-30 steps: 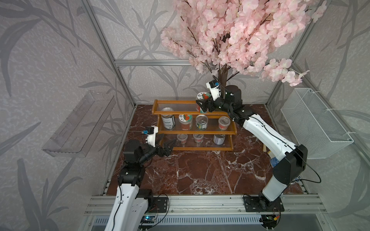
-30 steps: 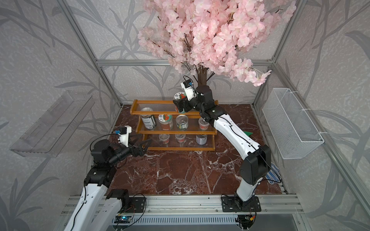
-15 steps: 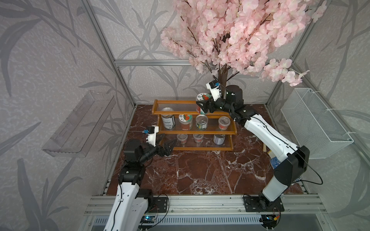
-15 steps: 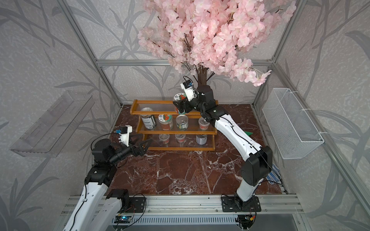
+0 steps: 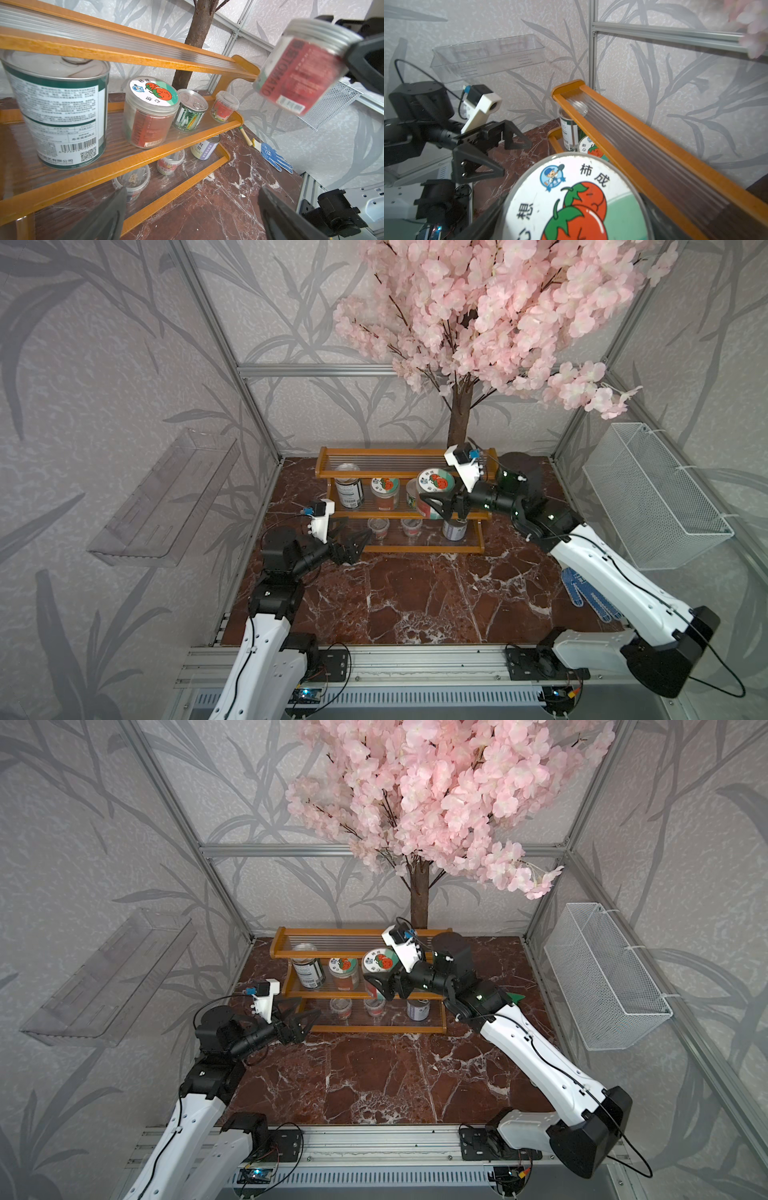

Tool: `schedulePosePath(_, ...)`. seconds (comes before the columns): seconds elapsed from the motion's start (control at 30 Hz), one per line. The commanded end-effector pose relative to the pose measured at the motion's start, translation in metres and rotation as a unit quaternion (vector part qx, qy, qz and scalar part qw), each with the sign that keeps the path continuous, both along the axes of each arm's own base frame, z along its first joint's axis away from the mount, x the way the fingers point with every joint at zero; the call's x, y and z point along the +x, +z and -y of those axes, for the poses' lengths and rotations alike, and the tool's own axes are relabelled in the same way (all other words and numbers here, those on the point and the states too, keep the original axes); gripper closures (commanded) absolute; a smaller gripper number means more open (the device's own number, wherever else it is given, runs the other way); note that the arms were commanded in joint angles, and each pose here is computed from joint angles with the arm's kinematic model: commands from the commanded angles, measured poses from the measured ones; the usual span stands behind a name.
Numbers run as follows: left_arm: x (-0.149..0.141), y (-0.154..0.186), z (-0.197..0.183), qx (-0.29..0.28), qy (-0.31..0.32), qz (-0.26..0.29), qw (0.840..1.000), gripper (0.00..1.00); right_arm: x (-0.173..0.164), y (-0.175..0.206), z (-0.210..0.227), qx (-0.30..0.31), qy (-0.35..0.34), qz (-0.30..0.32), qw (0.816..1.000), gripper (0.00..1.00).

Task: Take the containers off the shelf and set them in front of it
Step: 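Pick up a container from the shelf, then place the container at the center of the board.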

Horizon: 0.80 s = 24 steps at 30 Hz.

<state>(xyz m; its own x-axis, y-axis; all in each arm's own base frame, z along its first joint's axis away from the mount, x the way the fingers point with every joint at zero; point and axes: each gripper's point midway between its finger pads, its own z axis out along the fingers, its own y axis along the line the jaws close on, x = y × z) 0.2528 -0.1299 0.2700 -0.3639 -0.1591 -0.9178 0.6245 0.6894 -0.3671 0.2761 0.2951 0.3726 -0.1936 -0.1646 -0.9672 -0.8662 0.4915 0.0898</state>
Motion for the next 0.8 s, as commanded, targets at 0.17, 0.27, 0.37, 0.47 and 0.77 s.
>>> schedulePosePath(0.17, -0.017, 0.023, 0.020, -0.003, -0.052, 0.037, 0.998, 0.00, -0.041, -0.066, 0.026, -0.015, -0.025, -0.014, 0.999, 0.24)
schedulePosePath(0.27, -0.019, 0.023, 0.023, -0.001, -0.057, 0.042, 0.997, 0.00, -0.044, -0.100, 0.035, -0.015, -0.050, -0.020, 0.998, 0.24)
schedulePosePath(0.37, -0.020, 0.018, 0.027, -0.001, -0.065, 0.035, 0.997, 0.00, -0.045, -0.125, 0.043, -0.012, -0.072, -0.023, 0.997, 0.24)
schedulePosePath(0.47, -0.021, 0.011, 0.032, 0.000, -0.071, 0.027, 0.997, 0.00, -0.043, -0.150, 0.049, -0.021, -0.092, -0.028, 0.995, 0.24)
schedulePosePath(0.77, -0.021, -0.006, 0.040, 0.014, -0.075, 0.013, 0.997, 0.00, -0.033, -0.214, 0.071, -0.052, -0.179, -0.051, 0.981, 0.24)
